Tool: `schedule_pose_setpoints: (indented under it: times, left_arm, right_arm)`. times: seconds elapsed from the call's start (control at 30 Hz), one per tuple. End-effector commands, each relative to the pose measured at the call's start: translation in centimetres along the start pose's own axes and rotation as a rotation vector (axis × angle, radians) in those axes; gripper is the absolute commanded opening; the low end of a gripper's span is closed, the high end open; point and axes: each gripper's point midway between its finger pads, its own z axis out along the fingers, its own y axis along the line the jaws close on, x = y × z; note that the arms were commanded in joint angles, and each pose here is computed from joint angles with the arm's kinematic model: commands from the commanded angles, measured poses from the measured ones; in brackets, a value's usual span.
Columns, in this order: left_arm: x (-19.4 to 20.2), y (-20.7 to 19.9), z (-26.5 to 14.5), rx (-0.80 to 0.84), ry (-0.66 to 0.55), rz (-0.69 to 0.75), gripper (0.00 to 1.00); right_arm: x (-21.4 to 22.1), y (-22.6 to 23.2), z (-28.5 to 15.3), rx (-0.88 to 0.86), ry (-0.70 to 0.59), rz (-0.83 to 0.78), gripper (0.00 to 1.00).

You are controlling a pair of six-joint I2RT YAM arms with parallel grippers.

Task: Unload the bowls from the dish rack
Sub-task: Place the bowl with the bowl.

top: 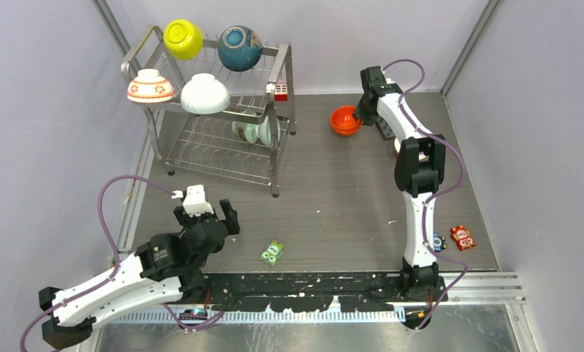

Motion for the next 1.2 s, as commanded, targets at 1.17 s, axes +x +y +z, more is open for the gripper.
schedule_pose_setpoints:
  times: [1.17]
  left_arm:
    - [-0.6,-0.9,0.0,0.026,-0.018,-0.05,0.96]
  right_arm:
    - [-1.8,0.3,-4.2,-0.049,-0.079,0.007,0.25]
